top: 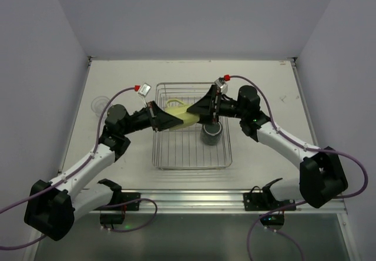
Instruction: Unload the cups from the dish rack
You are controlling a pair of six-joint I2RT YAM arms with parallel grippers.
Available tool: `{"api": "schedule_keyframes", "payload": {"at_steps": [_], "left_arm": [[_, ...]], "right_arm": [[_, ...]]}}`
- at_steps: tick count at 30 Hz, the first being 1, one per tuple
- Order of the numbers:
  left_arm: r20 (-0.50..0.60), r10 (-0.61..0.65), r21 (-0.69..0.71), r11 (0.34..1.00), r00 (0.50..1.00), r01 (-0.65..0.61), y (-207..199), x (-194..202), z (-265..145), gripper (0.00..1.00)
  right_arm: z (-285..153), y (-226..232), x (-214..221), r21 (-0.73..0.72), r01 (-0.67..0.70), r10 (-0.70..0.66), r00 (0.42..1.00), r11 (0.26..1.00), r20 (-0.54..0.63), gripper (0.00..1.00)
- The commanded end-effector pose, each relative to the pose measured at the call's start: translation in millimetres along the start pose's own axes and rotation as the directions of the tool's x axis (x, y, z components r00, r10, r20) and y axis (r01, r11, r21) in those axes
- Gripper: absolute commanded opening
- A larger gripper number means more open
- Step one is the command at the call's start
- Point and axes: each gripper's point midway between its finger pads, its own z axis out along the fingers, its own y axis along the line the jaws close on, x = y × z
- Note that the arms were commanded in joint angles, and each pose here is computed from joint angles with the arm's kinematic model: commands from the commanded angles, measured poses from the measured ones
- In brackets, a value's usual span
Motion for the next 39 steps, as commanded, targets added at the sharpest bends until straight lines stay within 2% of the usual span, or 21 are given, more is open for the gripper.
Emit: {"api": "schedule_keyframes", "payload": {"at_steps": [1, 6, 13, 19, 25, 32, 39], "left_arm": [[0.015, 0.071, 0.037, 0.997, 0.997, -0.071, -22, -12, 0, 0.00], [0.022, 0.098, -0.002, 0.995, 0.995, -0.098, -26, -22, 2, 0.00], [0.044, 0.150, -0.068, 0.987, 0.988, -0.147, -33, -38, -4, 0.00], [0.057, 0.172, -0.082, 0.983, 0.984, -0.167, -41, -47, -6, 0.00], [0.052, 0.187, -0.158, 0.971, 0.981, -0.177, -38, -54, -8, 0.00], [0.034, 0.233, -0.310, 0.927, 0.972, -0.212, -31, -63, -22, 0.00], [0.038, 0.295, -0.495, 0.835, 0.955, -0.238, -22, -82, -44, 0.00]], "right_arm": [[-11, 31, 3, -0.090, 0.117, -0.117, 0.993, 0.989, 0.003, 0.99], [-13, 23, 7, -0.061, 0.121, -0.121, 0.993, 0.991, -0.003, 0.99], [-18, -8, 10, 0.077, 0.126, -0.127, 0.992, 0.989, 0.009, 0.99], [-19, -20, 15, 0.098, 0.116, -0.116, 0.993, 0.988, -0.003, 0.99], [-21, -28, 16, 0.130, 0.116, -0.117, 0.993, 0.985, -0.003, 0.99], [-24, -34, 19, 0.150, 0.110, -0.112, 0.994, 0.982, 0.000, 0.99], [-28, -38, 21, 0.171, 0.117, -0.120, 0.993, 0.978, 0.006, 0.99]]}}
